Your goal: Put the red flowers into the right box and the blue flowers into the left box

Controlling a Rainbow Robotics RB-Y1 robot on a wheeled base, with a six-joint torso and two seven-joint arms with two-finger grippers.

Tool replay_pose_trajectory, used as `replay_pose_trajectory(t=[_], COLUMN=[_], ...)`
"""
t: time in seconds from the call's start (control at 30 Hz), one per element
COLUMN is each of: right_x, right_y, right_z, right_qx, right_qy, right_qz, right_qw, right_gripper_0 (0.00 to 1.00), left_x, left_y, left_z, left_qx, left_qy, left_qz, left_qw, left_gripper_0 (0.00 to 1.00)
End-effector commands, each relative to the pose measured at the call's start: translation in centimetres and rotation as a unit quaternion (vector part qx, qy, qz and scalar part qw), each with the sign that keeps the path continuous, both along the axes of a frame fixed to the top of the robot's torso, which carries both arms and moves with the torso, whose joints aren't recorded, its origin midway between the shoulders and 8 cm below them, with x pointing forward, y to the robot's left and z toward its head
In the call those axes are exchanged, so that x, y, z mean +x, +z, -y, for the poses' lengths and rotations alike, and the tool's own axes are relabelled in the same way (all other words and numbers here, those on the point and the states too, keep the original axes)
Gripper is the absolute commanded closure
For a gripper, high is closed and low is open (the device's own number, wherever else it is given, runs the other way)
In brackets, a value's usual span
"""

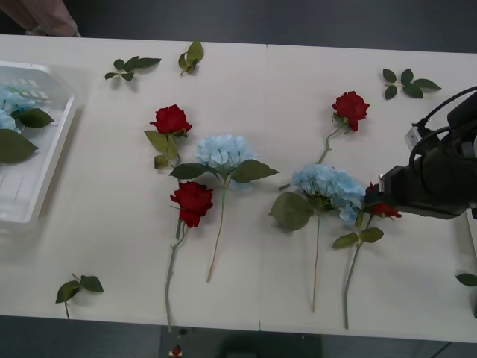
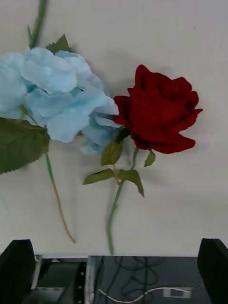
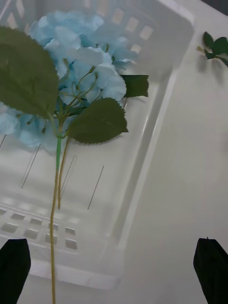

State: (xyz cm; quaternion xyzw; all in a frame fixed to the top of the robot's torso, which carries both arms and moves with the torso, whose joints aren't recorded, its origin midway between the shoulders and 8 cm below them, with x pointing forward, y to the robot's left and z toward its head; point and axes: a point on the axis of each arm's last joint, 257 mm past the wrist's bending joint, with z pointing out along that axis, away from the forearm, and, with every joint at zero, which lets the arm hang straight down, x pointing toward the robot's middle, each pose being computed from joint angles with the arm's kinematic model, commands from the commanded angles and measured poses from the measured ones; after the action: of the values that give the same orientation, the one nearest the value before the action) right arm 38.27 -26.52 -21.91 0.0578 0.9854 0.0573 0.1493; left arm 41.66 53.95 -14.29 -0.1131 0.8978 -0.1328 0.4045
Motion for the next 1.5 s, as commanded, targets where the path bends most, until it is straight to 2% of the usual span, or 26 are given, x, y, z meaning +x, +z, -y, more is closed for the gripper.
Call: replay_pose_trajectory(t=[0.03,0.23,0.77,1.2,1.5], right_x=[-0.4,-1.3,-2.1,0.1,1.0], right_y=[-0.3,-2.2,-7.7,-12.7,-14.6], right_z=[1.6,1.6,0.1,-0.8,-1.8], right_qx=[-0.033,-0.048,-0.062,-0.089,-0.086], right_qy=[0.043,0.051,0.041,0.038,0.039], right_qz=[0.015,0.002,0.005,0.025,0.036], right_qw=[0.998,0.998,0.997,0.995,0.995], right_gripper_0=[0.0,0.0,0.0,0.0,0.0], left_x=[2.2,4.6,10.0,13.7,16.9], left_y=[4.1,5.2,5.4,5.3,3.8], left_z=[2.2,4.2,7.1,10.7,15.4], left_qx=[0.016,-0.018,-0.001,0.024,0.032], left_qy=[-0.038,-0.019,0.038,0.057,0.027], left_qz=[0.027,0.027,0.002,-0.003,0.041], left_qw=[0.999,0.999,0.999,0.998,0.998], left_gripper_0=[0.0,0.0,0.0,0.0,0.0])
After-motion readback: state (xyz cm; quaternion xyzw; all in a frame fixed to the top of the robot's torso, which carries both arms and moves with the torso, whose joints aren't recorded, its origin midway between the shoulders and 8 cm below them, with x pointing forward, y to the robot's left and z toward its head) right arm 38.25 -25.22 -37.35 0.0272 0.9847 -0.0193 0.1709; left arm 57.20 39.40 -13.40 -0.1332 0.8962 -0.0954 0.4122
